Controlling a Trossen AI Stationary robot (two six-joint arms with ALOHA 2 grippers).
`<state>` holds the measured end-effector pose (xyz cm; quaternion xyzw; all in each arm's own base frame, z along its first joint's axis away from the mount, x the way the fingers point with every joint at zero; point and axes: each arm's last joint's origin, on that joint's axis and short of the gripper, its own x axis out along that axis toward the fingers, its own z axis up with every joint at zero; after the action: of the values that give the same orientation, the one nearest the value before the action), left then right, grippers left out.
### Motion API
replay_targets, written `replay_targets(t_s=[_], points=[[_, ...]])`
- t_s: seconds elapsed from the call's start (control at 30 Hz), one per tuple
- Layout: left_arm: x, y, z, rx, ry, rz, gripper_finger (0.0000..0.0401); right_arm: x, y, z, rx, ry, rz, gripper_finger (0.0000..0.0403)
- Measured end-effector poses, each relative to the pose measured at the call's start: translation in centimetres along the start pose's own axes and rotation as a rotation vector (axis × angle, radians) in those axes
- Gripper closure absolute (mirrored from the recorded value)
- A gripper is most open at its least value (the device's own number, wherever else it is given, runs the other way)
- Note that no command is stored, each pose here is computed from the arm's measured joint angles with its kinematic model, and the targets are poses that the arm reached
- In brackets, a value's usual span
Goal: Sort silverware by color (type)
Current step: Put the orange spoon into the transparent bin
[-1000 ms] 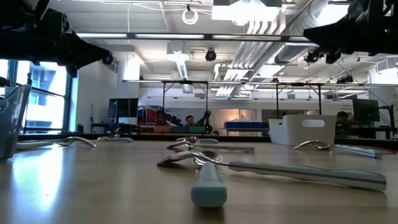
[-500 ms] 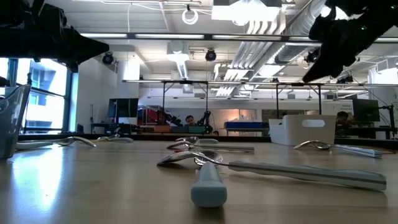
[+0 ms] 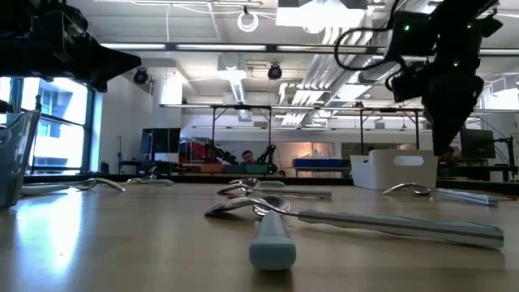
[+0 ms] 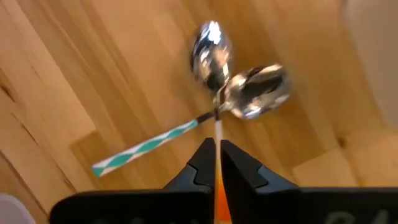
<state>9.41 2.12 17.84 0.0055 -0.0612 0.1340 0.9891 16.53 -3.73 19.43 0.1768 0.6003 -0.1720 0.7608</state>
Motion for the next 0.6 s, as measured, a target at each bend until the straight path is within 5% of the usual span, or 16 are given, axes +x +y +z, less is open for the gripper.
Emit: replay_targets(t_s=[0.33,0.6], points=[[0.0,0.1,-0.1,-0.025,0.013,0.02,0.0396,3.4,-0.8,1.1,0.041,0.194,-0.027,0.0274],[0.0,0.1,-0.1,-0.051,0.013,0.023,0.0396,5.1,-1.4,1.8,0.036,0.236,-0.035,0.0265]])
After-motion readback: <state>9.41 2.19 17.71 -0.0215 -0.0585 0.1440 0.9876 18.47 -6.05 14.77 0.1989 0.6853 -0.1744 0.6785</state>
